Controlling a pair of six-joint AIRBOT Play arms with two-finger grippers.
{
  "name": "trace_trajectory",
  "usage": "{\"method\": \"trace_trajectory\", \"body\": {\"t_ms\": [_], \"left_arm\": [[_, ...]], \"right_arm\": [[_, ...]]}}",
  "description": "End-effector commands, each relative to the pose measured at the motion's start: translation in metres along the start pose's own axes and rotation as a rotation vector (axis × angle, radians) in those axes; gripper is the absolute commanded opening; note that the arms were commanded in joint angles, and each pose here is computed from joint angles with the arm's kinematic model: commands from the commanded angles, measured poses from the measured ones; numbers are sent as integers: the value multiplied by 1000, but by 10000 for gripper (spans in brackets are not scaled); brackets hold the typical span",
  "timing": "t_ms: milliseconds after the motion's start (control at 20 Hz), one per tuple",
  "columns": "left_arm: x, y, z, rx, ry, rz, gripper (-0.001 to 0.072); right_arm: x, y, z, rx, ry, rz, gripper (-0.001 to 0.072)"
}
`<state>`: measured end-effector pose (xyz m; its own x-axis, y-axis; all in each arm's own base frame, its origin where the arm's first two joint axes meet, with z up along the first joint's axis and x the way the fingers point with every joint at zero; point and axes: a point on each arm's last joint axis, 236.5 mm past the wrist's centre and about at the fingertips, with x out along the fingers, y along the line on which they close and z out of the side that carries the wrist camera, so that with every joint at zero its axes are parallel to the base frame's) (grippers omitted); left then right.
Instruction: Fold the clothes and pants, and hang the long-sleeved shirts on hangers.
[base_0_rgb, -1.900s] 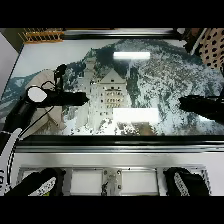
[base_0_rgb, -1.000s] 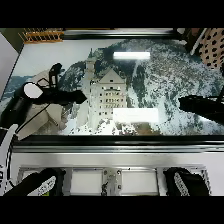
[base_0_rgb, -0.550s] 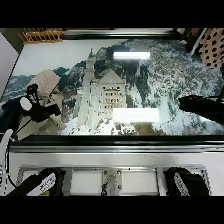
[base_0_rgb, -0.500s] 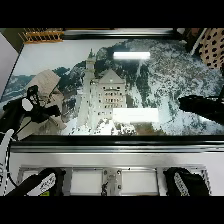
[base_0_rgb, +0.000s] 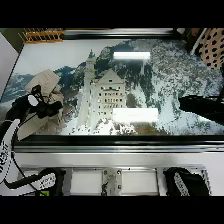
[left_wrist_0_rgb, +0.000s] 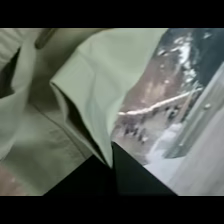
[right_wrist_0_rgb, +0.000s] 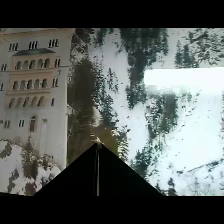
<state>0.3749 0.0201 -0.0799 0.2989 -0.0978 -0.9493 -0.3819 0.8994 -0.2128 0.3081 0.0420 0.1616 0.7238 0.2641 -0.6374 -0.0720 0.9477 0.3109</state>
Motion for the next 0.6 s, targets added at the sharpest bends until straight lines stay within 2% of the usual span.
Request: {"method": "trace_trajectory", "body": {"t_ms": [0,150,250,400,550], "left_arm": [[-32,-63,27,54,-88,-125,7],[-106,-161,44,237,-248,-273,7],[-168,-244,32,372,-347,-425,7],[-258,-357,-12,556,-480,-670,7],[-313,-450,-80,680,-536,-899,7]], "right_arm": [[0,0,0,0,0,1,11],[0,10,2,27,-9,43,12],[-1,9,7,13,-28,40,11],[-20,-25,50,-81,-180,-114,8],[-59,-64,86,-32,-303,-268,8]]}}
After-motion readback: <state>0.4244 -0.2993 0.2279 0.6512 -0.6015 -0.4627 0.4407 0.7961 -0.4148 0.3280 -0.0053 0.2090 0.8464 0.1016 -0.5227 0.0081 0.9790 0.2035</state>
